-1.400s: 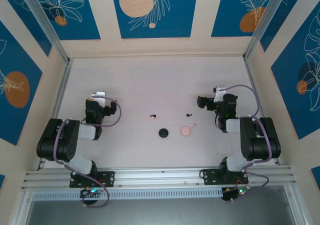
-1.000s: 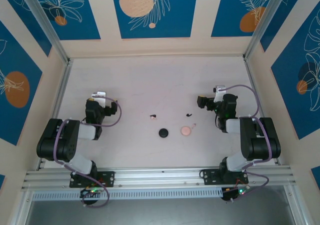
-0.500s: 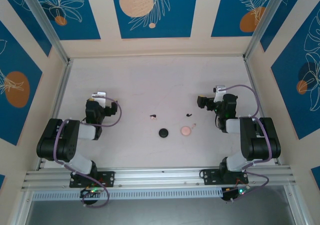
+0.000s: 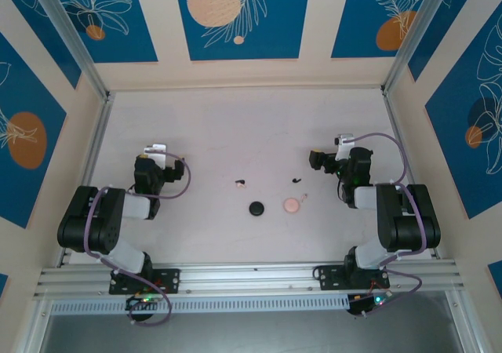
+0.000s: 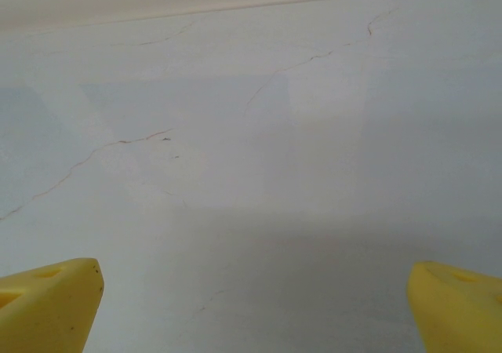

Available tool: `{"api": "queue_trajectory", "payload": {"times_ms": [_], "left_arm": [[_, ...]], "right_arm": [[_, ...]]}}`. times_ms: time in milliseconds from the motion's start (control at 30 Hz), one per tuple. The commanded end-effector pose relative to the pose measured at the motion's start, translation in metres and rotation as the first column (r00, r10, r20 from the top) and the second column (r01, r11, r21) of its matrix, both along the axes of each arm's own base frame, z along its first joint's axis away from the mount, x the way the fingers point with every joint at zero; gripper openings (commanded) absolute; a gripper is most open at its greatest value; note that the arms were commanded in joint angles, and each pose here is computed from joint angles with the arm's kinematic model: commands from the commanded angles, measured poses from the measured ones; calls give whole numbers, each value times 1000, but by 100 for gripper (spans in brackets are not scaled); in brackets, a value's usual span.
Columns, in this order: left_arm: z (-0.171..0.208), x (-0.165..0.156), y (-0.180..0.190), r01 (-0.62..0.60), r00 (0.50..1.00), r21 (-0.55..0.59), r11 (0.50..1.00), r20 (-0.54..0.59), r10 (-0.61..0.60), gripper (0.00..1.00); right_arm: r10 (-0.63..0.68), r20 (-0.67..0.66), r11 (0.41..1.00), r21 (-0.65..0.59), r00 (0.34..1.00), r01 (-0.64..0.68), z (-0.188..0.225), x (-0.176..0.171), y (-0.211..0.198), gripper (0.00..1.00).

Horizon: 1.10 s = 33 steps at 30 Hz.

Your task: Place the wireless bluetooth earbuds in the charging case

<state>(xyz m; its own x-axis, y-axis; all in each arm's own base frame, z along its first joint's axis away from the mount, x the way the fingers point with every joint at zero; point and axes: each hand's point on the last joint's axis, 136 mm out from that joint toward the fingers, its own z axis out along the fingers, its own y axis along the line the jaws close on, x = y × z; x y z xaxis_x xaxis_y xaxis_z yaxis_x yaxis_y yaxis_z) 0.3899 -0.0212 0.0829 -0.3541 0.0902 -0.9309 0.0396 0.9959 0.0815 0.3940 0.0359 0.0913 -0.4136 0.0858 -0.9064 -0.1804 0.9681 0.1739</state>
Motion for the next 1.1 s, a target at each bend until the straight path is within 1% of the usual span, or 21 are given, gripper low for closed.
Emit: {"api": "queue_trajectory", "payload": {"times_ms": [0,600,767,833,933,1067], "left_arm": [[9,6,-1,18,1000,7,1000,25,-18,100],[9,7,-2,19,1000,5,1000,24,-19,100],[9,6,-1,16,999,9,1000,28,-16,100],[13,6,0,7,1000,8,1000,26,-7,97],[26,5,-1,11,1000,13,1000,14,-11,95],[47,7,-6,25,999,13,1000,-49,-24,90]], "right_arm": [[-7,26,1000,-20,1000,7,4,1,-2,99],[-2,20,1000,-12,1000,2,3,1,-2,99],[-2,21,1000,-31,1000,2,12,2,1,99],[5,-12,999,-37,1000,-6,23,2,4,99],[-45,-149,999,-1,988,45,40,-3,5,99],[-49,-330,998,22,943,60,55,-27,19,99]]}}
